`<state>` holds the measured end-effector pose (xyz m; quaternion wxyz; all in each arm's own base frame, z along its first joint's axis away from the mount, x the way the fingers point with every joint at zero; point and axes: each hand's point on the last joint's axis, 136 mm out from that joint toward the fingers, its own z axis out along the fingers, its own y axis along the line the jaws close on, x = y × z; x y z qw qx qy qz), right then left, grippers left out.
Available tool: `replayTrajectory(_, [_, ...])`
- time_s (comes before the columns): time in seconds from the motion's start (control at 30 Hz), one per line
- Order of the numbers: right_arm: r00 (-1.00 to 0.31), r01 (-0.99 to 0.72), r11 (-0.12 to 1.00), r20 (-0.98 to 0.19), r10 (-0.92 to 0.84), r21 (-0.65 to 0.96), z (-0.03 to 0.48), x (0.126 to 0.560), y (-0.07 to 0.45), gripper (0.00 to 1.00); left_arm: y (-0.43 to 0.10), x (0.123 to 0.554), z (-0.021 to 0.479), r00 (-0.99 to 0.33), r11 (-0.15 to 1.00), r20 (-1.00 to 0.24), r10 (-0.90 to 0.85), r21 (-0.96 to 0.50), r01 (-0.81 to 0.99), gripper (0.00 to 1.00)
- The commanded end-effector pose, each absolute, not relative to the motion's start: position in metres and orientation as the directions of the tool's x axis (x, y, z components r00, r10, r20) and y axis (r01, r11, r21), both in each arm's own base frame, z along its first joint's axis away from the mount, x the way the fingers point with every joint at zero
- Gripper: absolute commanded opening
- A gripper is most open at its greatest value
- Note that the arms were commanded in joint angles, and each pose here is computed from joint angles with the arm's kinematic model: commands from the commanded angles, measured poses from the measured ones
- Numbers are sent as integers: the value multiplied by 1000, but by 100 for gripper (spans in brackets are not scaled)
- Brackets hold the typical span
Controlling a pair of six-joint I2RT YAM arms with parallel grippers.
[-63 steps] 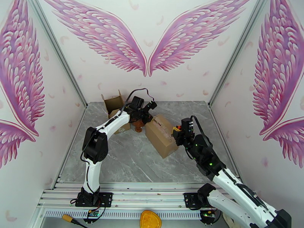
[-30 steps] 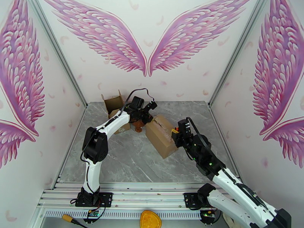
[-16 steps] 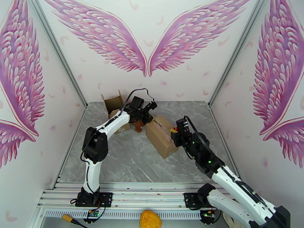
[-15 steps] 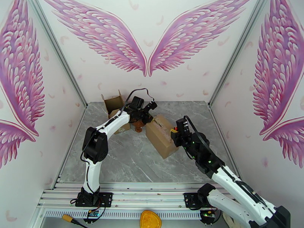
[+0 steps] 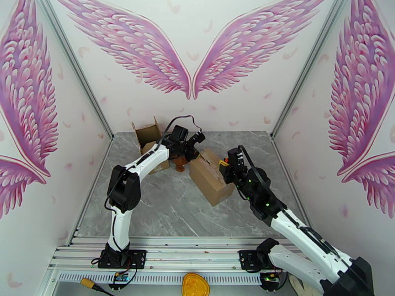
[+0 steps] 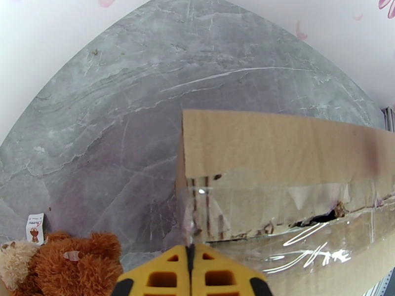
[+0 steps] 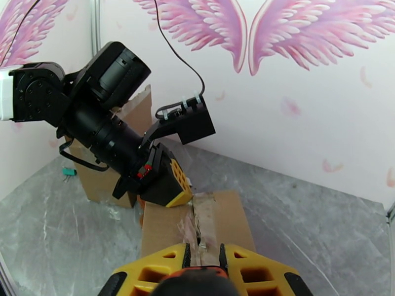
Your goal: Unpack the express box
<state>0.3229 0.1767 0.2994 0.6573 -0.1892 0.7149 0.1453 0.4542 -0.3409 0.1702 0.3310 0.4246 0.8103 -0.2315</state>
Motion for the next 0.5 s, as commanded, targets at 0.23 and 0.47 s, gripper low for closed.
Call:
replayTrajectory(0.23, [31, -502, 857, -993, -116, -116, 314, 350, 201, 0, -333, 443, 159, -439, 541, -676, 592, -70, 838, 0])
replayTrajectory(0.47, [-30, -513, 851, -988, -151, -114, 291, 355, 205, 0, -332, 445, 157, -445, 551, -674, 590, -67, 832, 0])
